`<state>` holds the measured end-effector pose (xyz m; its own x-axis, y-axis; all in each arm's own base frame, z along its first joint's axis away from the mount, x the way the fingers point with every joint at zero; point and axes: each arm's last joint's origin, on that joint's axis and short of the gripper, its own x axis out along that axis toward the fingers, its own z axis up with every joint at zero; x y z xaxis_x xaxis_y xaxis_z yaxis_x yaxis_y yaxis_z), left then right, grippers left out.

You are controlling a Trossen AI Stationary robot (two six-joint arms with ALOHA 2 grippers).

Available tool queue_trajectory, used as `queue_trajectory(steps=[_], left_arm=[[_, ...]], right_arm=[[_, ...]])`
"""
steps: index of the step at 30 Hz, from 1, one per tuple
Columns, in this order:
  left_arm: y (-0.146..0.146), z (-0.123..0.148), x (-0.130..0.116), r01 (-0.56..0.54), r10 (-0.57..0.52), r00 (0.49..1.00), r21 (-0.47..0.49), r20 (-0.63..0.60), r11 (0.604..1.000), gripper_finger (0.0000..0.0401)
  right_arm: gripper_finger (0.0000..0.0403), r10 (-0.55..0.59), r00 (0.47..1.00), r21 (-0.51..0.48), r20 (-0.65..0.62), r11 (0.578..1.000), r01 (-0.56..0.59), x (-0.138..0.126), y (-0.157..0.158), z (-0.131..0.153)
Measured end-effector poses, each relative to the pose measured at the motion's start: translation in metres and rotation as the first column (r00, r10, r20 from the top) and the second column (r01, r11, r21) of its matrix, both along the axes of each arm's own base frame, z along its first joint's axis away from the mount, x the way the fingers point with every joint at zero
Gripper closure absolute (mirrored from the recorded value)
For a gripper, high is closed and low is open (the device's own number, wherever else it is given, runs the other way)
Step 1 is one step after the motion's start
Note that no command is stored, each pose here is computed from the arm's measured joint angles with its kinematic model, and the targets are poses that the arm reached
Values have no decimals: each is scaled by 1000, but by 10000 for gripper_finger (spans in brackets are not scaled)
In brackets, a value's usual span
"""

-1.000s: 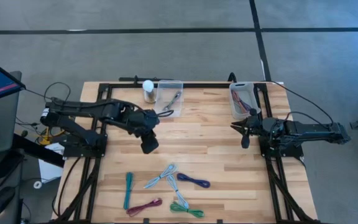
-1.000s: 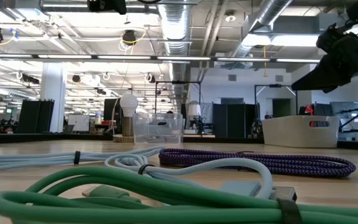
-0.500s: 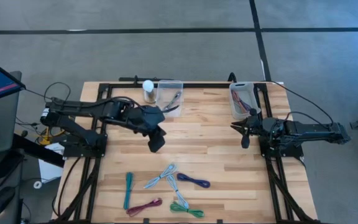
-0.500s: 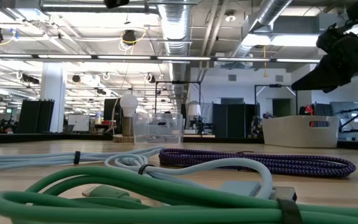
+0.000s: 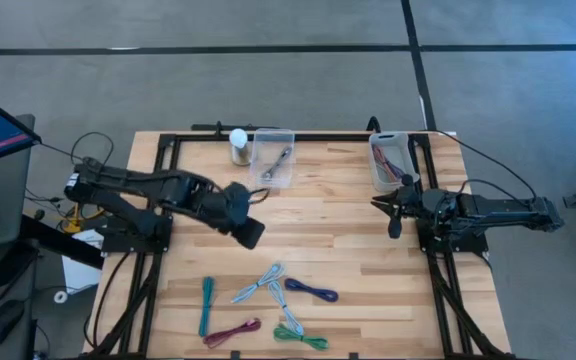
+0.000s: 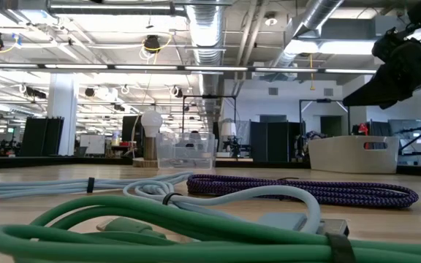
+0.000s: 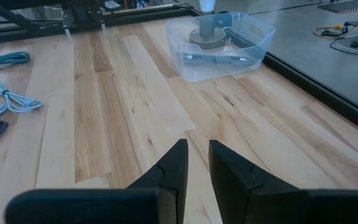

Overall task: Pick & Place USB Port
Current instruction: Put the black blue charger cable into the transparent bin

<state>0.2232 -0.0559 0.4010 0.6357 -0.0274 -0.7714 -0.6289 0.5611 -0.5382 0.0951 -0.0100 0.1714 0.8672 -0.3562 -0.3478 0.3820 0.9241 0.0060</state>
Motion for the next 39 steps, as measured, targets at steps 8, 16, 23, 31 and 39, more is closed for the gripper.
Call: queue_trajectory(steps=[8, 16, 23, 31, 39], left_arm=[[-42, -24, -20, -202, 165, 965, -174, -206, 964, 396], [-78, -92, -42, -394, 239, 810, -195, -536, 898, 397], [-80, -134, -53, -462, 291, 708, -111, -643, 880, 384], [-85, -164, -45, -426, 212, 761, -226, -614, 876, 315], [-85, -190, -45, -421, 200, 787, -272, -584, 865, 246]], right_arm=[[345, -5, 1000, 12, 3, 1000, 5, 0, 0, 0], [345, -6, 1000, 14, 3, 1000, 6, 0, 0, 0], [345, -6, 1000, 14, 3, 1000, 6, 0, 0, 0], [345, -6, 1000, 14, 3, 1000, 6, 0, 0, 0], [345, -5, 1000, 14, -5, 1000, 5, 0, 0, -1]])
